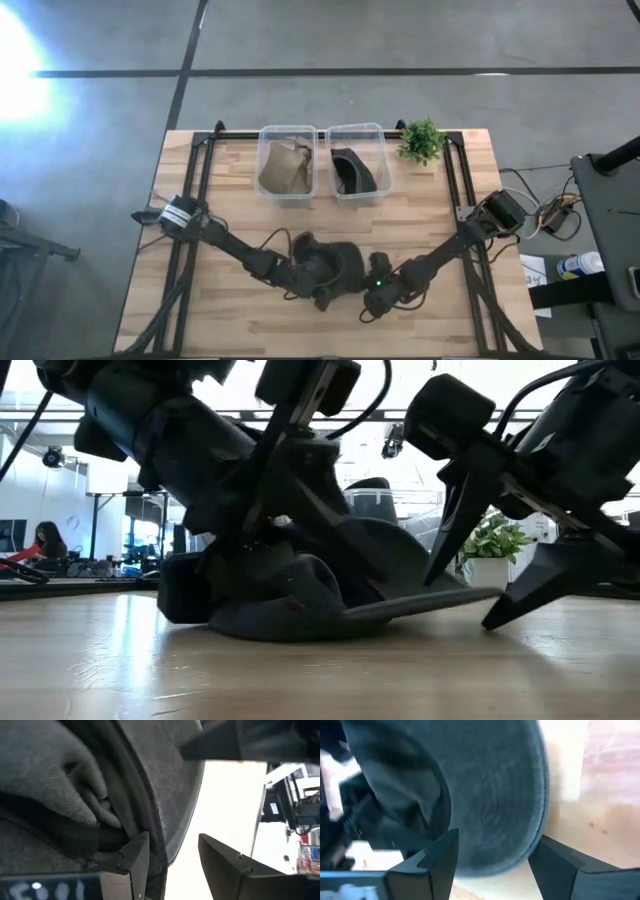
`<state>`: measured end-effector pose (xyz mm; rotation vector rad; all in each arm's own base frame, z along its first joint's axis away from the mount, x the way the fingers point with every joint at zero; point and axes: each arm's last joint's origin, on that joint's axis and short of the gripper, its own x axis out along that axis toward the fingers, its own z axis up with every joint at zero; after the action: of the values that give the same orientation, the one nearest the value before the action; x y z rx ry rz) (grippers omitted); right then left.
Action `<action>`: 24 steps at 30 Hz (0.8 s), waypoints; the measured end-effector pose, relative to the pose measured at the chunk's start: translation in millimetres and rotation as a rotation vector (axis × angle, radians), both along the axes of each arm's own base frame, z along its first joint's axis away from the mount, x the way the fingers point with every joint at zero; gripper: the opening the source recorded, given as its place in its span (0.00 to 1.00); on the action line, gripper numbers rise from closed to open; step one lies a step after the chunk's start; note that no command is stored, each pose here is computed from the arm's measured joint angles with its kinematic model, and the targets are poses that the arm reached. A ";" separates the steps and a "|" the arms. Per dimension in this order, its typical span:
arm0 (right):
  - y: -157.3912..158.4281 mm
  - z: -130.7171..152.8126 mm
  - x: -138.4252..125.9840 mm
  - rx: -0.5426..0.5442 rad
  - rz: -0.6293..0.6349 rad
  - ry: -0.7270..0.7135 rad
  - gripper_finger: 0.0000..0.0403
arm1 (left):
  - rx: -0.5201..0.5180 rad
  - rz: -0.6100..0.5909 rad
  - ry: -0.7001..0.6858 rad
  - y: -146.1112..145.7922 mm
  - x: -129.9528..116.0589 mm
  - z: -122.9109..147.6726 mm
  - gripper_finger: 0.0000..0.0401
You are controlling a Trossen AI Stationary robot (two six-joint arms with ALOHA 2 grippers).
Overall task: Pick & Place hat
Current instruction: Put the black cap into the right transparent bin
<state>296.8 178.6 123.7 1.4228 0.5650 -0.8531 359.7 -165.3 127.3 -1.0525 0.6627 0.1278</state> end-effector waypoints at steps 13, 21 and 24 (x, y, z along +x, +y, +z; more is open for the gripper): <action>-9.0 -1.3 2.0 -0.084 0.019 0.006 0.27 | 0.135 -0.082 -0.073 -5.2 13.6 15.7 0.41; -12.4 14.8 -5.2 -0.154 0.084 0.035 0.04 | 0.230 -0.062 -0.091 1.8 5.3 43.0 0.41; -17.6 31.6 -12.6 -0.205 0.136 0.056 0.04 | 0.261 -0.057 -0.140 5.6 -1.2 68.4 0.41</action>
<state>284.2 161.0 155.3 1.1646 0.5927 -0.8197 358.6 -159.6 195.8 -0.7832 0.5329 0.0873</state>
